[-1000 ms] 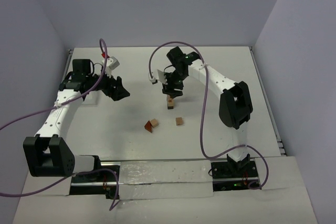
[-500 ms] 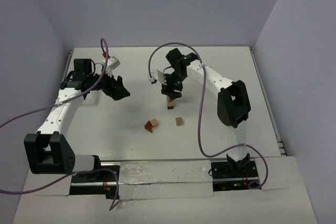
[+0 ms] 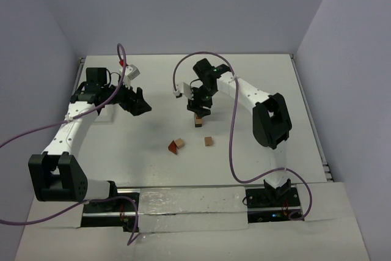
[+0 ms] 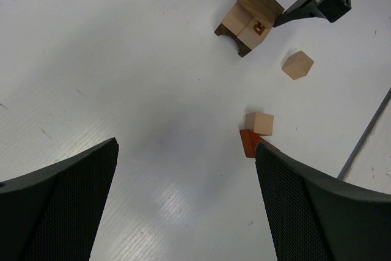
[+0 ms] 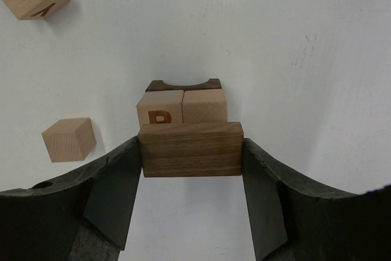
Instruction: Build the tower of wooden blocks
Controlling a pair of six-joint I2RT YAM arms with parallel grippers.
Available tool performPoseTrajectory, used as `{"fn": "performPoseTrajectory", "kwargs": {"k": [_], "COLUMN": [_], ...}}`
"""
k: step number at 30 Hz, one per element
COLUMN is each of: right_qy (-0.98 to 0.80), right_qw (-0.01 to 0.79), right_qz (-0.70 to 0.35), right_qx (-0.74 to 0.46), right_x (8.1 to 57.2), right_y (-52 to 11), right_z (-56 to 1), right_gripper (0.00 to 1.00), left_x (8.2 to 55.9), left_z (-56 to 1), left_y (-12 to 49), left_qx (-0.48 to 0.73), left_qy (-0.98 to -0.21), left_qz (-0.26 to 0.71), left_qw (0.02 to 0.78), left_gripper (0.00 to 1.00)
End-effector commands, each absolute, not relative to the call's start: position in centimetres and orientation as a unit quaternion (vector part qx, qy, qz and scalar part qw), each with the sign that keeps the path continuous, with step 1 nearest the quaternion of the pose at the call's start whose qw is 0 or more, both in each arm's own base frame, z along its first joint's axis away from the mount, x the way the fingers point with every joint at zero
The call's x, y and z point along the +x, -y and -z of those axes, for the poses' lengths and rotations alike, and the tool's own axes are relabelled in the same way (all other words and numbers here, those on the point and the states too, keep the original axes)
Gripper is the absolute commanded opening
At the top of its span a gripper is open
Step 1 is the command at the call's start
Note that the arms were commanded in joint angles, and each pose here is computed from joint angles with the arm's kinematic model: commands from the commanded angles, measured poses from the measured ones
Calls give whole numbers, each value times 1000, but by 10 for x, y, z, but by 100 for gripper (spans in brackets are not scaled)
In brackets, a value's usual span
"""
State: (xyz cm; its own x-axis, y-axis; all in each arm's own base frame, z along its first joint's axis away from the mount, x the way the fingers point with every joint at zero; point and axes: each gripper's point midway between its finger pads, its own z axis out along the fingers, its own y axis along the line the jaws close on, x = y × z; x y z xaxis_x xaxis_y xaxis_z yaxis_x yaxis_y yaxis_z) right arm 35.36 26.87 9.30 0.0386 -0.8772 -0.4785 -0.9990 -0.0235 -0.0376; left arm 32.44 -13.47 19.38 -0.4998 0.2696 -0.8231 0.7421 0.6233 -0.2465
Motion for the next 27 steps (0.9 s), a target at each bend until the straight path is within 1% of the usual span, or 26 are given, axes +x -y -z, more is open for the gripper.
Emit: {"fn": "performPoseTrajectory", "kwargs": {"k": [1, 8, 13, 27], "right_qy": [-673, -674, -673, -672], "right_qw": [199, 197, 198, 189], "right_qz": [-161, -159, -161, -162], "right_qx": [-694, -694, -694, -698], "right_x": [358, 357, 357, 352], "right_y": [-275, -276, -279, -282], "right_z": [-94, -92, -91, -85], "right_gripper": [46, 49, 53, 57], "left_x": [338, 338, 338, 338], "left_z": [-214, -214, -213, -213], "left_y": [137, 138, 137, 137], "left_qx": [320, 321, 320, 321], "left_qy": [-795, -795, -796, -797], "left_qz": [294, 294, 293, 291], "left_qw": [423, 422, 421, 420], "left_gripper": [99, 99, 99, 99]}}
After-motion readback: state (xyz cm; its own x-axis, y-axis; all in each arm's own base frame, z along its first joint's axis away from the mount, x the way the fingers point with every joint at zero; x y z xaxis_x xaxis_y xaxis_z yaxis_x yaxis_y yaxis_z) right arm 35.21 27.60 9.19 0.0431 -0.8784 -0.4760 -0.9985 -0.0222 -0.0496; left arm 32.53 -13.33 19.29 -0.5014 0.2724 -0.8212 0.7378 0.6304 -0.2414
